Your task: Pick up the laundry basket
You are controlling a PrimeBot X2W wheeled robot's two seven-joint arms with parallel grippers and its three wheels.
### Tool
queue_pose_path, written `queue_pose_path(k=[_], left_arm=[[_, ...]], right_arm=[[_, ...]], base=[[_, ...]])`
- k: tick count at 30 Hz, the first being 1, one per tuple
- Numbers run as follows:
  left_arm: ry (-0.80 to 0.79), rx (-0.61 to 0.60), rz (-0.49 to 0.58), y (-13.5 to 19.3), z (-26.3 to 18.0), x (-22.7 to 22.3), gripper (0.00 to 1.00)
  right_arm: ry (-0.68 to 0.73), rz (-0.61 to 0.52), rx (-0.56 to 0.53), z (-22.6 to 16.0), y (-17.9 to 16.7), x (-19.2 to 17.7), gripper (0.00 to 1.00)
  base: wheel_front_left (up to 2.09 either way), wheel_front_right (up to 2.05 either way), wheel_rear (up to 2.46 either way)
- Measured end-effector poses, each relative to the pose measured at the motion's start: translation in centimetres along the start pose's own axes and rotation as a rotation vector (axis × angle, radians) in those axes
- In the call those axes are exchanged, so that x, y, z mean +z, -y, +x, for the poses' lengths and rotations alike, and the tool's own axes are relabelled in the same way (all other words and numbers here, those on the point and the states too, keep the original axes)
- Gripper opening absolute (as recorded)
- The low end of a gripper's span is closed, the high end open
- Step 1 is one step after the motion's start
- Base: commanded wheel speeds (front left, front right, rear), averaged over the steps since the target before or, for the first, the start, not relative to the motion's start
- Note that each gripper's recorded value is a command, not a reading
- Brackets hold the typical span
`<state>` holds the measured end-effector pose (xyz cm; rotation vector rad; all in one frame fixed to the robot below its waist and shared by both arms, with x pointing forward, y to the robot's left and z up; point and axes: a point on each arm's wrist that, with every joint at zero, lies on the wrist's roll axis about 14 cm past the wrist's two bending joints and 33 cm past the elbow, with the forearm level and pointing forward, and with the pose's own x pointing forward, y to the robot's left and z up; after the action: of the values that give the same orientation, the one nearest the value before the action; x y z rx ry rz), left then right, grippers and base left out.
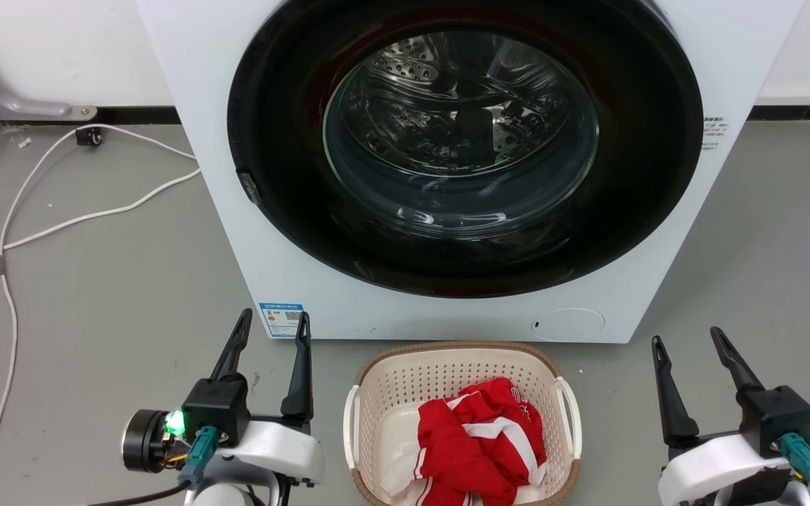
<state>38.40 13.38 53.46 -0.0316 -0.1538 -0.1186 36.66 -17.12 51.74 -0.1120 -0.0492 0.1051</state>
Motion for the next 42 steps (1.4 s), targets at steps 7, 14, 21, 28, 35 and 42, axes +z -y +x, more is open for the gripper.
queue_pose_path(k=[7, 14, 21, 28, 35, 42], left_arm=[[0.011, -0.007, 0.026, 0.2, 0.0, 0.2, 1.0], [0.005, -0.001, 0.017, 0.0, -0.1, 0.0, 1.0], [0.0, 0.002, 0.008, -0.1, -0.1, -0.2, 1.0], [-0.006, 0.005, 0.004, -0.2, -0.1, -0.4, 1.0], [-0.022, 0.008, -0.018, -0.4, 0.7, -1.0, 1.0], [-0.086, -0.021, -0.046, -0.3, 3.0, -3.4, 1.0]], right_arm=[[0.0, -0.013, 0.002, 0.0, 0.0, -0.2, 1.0], [-0.007, 0.0, -0.001, -0.1, 0.0, -0.5, 1.0], [-0.011, 0.009, -0.002, -0.1, 0.1, -0.8, 1.0], [-0.014, 0.012, -0.003, 0.0, 0.1, -1.0, 1.0], [-0.016, 0.019, -0.006, 0.7, 0.2, -1.1, 1.0], [-0.065, 0.032, 0.01, 2.7, -0.2, -2.4, 1.0]], base=[[0.0, 0.0, 0.0], [0.0, 0.0, 0.0], [0.0, 0.0, 0.0], [0.0, 0.0, 0.0], [0.0, 0.0, 0.0], [0.0, 0.0, 0.0]])
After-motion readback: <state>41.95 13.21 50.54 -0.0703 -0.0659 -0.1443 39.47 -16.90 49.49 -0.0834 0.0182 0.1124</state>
